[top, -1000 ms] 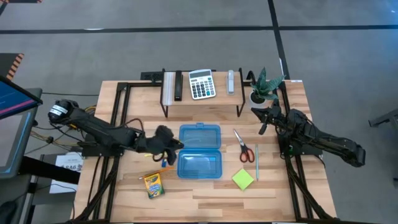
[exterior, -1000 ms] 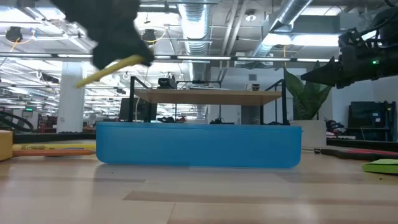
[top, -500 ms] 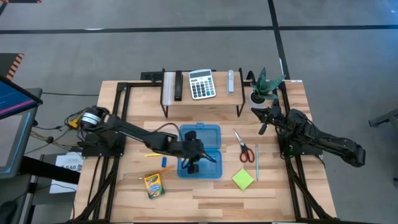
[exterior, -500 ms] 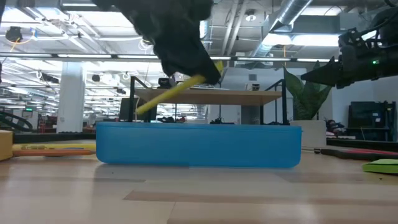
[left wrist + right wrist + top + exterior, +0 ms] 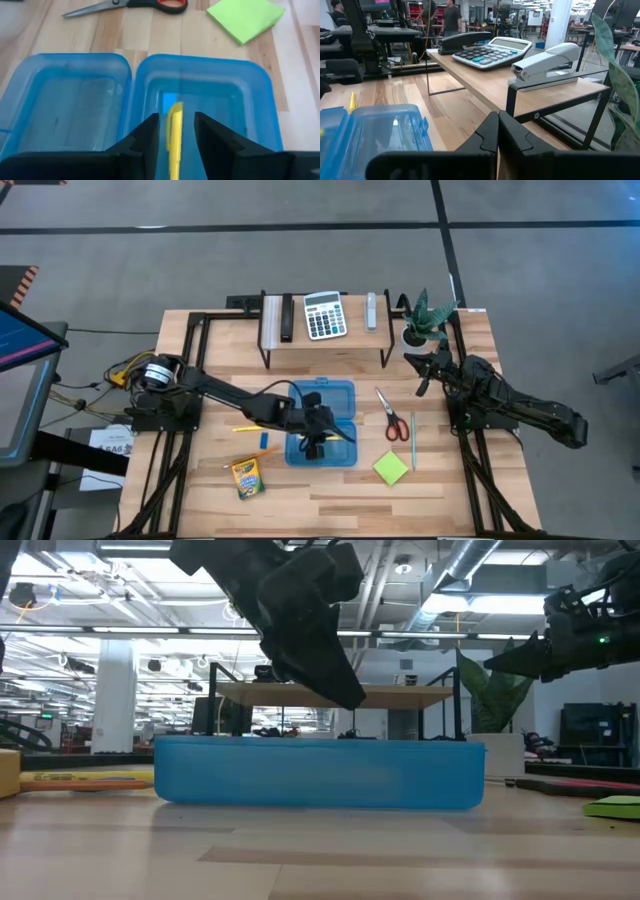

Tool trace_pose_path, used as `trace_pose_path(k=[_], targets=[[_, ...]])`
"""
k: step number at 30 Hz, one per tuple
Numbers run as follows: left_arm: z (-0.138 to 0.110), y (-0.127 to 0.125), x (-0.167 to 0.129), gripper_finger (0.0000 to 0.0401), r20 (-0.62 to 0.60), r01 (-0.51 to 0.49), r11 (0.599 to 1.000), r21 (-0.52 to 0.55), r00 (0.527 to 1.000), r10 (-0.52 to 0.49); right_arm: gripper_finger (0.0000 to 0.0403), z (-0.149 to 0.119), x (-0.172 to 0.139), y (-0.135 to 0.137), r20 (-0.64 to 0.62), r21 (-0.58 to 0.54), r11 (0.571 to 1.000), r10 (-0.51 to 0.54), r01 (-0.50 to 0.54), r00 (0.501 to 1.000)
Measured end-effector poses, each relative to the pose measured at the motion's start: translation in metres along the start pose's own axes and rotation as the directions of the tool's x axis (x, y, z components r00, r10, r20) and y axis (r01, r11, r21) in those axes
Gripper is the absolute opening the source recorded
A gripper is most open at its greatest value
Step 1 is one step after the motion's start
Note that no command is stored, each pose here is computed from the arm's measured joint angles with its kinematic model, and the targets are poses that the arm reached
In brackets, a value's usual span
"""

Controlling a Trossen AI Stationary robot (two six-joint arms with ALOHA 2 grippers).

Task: Pack school essentials
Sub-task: Put the black scissors into the blue supply box

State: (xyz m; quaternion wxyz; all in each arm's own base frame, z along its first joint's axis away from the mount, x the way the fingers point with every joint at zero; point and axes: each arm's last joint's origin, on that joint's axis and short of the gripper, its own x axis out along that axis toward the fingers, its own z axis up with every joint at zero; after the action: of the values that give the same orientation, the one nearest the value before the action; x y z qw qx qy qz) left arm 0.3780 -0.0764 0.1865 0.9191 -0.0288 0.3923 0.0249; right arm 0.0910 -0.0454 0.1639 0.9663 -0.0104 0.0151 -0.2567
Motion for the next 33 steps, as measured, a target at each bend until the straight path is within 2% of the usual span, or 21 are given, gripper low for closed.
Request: trace_pose_path(k=[6,10,16,20,26,33], targets=[[0.002,0.0,-0.004,0.0136,0.01,-0.003,1.0,0.008,1.0,0.003,0.0028,0.0,0.0,0.0,0.0,0.0,1.0,0.0,0.0,1.0],[0.009,-0.015,-0.024,0.0132,0.084,-0.01,0.998,0.065,0.996,0.004,0.0027,0.0,0.0,0.0,0.0,0.0,1.0,0.0,0.0,1.0],[0.011,-0.034,-0.058,0.0118,0.186,-0.099,0.986,0.137,0.98,0.072,0.0029,0.0,0.0,0.0,0.0,0.0,1.0,0.0,0.0,1.0],[-0.003,-0.034,-0.07,0.0113,0.224,-0.128,0.984,0.122,0.97,0.099,0.0027,0.0,0.0,0.0,0.0,0.0,1.0,0.0,0.0,1.0],[-0.023,-0.027,-0.083,0.0112,0.329,-0.093,0.993,0.07,0.942,0.065,0.0028,0.0,0.0,0.0,0.0,0.0,1.0,0.0,0.0,1.0],[-0.043,-0.016,-0.091,0.0112,0.451,-0.061,0.996,0.068,0.892,0.023,0.0027,0.0,0.0,0.0,0.0,0.0,1.0,0.0,0.0,1.0]])
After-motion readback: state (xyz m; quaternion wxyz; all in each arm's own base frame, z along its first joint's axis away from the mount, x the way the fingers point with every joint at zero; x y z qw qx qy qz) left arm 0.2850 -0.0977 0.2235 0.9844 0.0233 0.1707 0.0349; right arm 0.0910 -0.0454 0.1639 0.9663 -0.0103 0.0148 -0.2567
